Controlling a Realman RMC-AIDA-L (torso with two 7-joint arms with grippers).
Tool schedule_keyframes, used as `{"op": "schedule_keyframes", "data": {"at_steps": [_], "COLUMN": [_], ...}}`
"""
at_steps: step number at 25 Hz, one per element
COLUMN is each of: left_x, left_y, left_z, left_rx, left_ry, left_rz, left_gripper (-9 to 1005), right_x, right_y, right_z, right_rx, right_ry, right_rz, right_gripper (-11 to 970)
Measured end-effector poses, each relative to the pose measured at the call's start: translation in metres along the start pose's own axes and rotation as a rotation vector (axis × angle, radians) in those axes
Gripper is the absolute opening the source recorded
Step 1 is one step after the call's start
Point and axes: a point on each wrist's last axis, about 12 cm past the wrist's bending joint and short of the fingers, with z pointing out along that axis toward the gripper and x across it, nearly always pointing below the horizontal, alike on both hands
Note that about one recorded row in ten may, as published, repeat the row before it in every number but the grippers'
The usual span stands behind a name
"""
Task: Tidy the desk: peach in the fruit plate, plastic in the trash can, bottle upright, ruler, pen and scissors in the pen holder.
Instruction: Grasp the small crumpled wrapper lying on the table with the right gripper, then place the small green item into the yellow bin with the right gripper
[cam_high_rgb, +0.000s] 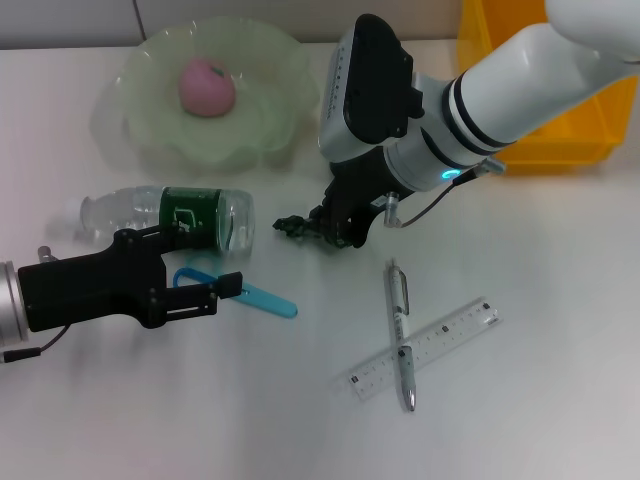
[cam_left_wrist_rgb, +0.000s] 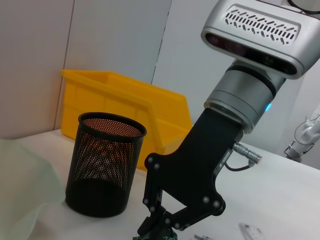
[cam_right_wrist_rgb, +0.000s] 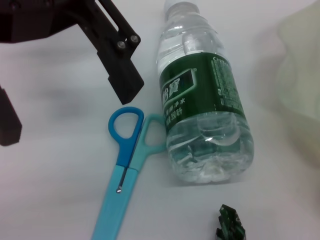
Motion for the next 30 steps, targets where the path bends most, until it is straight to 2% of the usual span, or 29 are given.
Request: {"op": "schedule_keyframes", "data": {"at_steps": [9,17,23,30], "left_x": [-0.001,-0.002,-0.004,-0.008], "left_y": [0.001,0.002,0.003,0.004], "left_z": [0.000,-0.001,-0.001,0.002], "left_rx": [0.001,-0.002,-0.002,0.010], "left_ry": [0.000,0.002,0.002,-0.002], "left_rz": [0.004,0.005,0.009,0.020], "left_gripper": [743,743,742,742], "right_x": [-0.002,-0.005,0.010,0.039], "right_y": [0.000,0.001,-0.005,0.004], "right_z": [-0.004,-0.030,-0.059,-0.094], "right_rx": [-0.007,0.011,0.078,0.062], "right_ry": [-0.013,-0.124,-0.242,-0.490], "right_rz": [-0.003,0.033,0.101,0.185], "right_gripper": [31,28,27,25]}}
